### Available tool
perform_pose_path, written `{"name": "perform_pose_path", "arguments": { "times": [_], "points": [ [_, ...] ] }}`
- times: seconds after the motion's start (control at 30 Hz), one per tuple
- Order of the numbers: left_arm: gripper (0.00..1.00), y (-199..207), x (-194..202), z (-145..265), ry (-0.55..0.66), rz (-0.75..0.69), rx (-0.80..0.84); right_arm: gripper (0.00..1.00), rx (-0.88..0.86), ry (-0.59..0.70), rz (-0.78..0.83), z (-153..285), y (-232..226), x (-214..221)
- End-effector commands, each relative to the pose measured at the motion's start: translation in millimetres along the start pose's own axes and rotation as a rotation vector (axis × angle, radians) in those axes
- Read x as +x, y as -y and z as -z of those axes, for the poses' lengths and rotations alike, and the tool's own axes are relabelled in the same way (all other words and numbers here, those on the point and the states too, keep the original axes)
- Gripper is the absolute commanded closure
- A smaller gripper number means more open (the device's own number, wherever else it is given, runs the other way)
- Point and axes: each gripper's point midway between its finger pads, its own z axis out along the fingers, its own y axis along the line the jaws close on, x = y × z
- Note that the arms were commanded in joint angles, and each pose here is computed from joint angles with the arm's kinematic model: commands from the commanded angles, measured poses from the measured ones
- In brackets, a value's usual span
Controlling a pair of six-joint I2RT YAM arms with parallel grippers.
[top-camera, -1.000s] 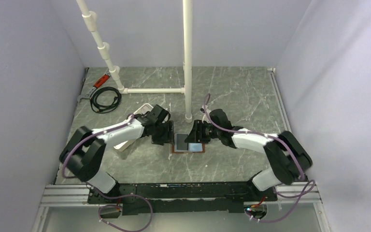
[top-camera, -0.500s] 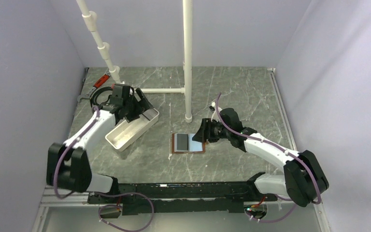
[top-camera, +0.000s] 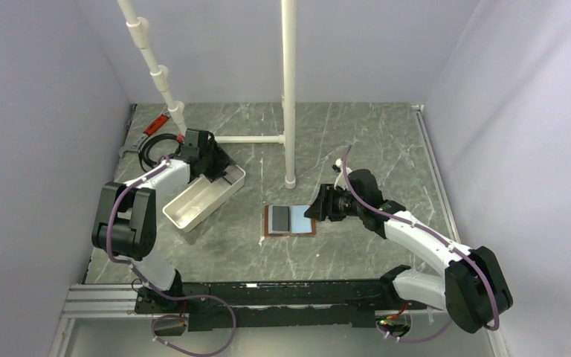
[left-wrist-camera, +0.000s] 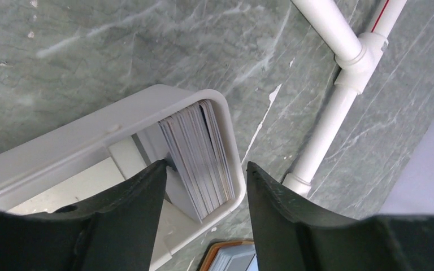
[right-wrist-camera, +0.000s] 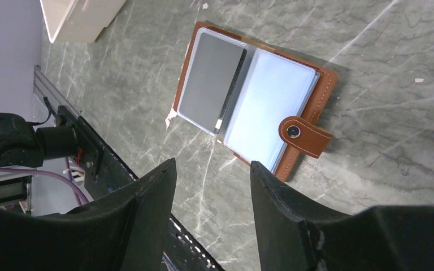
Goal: Put the credit cards into the card holder
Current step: Pick up the credit card from the storage box.
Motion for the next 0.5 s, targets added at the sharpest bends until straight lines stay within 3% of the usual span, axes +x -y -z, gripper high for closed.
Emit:
{"name": "perform_pose_path", "arguments": {
  "times": [0.0,0.27,0.47],
  "points": [
    [0.43,10,-12,-6,0.055,0.052,0.043,0.47,0.001,0.018,0.021,4,2,-3],
    [0.48,2,-8,-3,0.051,0.09,0.005,0.48,-0.008,0.021,0.012,4,2,-2],
    [0.59,-2,-5,-8,0.049,0.091,0.001,0.48,-0.006,0.017,0.008,3,4,-2]
  ]
}}
